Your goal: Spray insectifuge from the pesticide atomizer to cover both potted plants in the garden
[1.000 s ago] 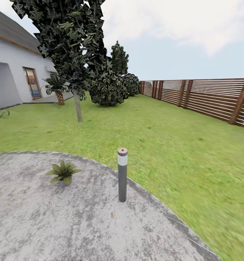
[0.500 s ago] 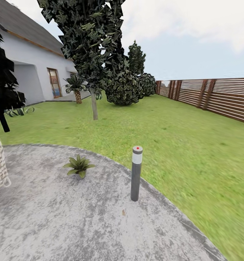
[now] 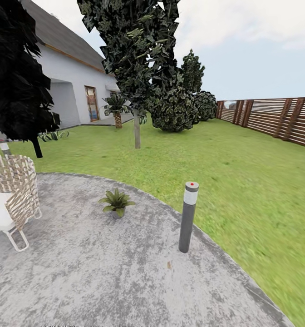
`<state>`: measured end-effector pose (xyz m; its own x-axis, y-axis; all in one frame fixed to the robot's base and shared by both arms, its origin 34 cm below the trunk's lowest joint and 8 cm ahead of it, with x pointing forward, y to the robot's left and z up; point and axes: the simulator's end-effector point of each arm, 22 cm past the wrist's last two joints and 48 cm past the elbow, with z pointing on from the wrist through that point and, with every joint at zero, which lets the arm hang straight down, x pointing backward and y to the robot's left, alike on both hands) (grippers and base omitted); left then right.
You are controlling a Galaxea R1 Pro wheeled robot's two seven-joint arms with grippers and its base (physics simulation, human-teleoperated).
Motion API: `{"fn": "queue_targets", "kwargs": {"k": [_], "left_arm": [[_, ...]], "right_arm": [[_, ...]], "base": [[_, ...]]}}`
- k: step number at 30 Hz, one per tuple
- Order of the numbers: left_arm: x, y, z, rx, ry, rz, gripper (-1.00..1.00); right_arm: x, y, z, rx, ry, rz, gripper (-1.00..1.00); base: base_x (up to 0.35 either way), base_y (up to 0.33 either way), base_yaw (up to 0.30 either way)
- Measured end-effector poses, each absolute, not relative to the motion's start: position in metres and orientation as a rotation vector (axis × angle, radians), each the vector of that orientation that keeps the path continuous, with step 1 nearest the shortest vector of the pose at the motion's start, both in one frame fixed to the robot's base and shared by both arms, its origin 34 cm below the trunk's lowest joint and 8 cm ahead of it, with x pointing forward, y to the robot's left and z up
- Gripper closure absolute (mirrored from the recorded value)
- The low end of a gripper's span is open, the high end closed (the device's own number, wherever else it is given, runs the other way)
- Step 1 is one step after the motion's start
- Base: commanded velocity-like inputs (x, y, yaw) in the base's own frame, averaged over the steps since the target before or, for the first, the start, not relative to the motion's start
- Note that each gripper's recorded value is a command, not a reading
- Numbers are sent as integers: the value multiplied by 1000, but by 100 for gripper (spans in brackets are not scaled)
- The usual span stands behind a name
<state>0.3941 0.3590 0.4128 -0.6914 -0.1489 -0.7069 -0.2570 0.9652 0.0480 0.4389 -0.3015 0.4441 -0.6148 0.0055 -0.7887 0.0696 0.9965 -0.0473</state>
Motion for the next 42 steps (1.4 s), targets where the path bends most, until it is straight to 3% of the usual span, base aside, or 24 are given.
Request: {"fn": "queue_targets", "kwargs": {"k": [42], "left_arm": [[388, 359, 372, -282, 2344, 184, -100]], "right_arm": [[432, -301, 403, 48, 2231, -90, -100]], "base": [[0, 0, 279]]}}
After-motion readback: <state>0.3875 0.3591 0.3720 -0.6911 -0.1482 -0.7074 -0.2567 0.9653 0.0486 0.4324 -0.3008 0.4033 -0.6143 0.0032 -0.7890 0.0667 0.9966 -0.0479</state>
